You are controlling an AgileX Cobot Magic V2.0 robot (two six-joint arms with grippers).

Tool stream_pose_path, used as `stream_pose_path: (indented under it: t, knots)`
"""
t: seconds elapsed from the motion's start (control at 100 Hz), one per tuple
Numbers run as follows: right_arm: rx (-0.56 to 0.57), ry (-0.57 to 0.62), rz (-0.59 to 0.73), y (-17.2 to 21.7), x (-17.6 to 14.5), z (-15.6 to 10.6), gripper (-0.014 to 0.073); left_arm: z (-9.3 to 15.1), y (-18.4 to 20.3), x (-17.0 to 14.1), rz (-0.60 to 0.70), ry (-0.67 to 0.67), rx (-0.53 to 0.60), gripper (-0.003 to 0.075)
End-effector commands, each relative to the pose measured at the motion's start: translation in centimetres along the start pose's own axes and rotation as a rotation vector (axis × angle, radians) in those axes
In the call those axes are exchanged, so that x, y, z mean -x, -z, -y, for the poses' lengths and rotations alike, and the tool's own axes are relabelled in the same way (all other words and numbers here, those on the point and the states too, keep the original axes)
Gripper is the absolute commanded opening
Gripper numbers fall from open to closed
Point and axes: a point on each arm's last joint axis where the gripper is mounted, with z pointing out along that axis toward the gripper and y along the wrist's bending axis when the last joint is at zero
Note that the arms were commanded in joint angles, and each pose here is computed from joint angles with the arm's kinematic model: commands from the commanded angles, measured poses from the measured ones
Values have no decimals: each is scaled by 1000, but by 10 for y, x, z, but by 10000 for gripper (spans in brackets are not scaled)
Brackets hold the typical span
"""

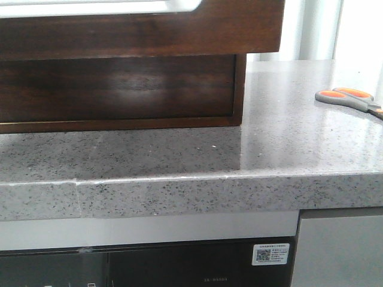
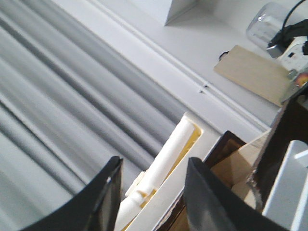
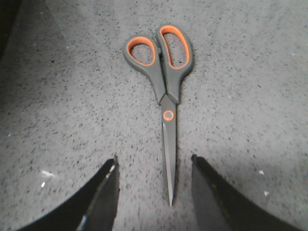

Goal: Put scissors in drawer with both arms
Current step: 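Lower the right gripper onto the black-orange scissors and grasp them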

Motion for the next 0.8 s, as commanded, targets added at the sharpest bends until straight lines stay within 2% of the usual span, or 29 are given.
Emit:
stream_pose_path:
  t: [0.0,0.2,0.39,0.79]
  knots:
    - [-6,12,5,-7,32,-1,310,-15,3,11,15,89,101,285]
    - [-20,15,-211,-54,61,-2,311,-18,15,10,-88,63,166,285]
    - [-61,51,-362,-94,74,2,311,-19,19,13,-88,58,183,285]
    - [-68,51,-441,-130,77,2,311,-19,19,12,-88,84,184,285]
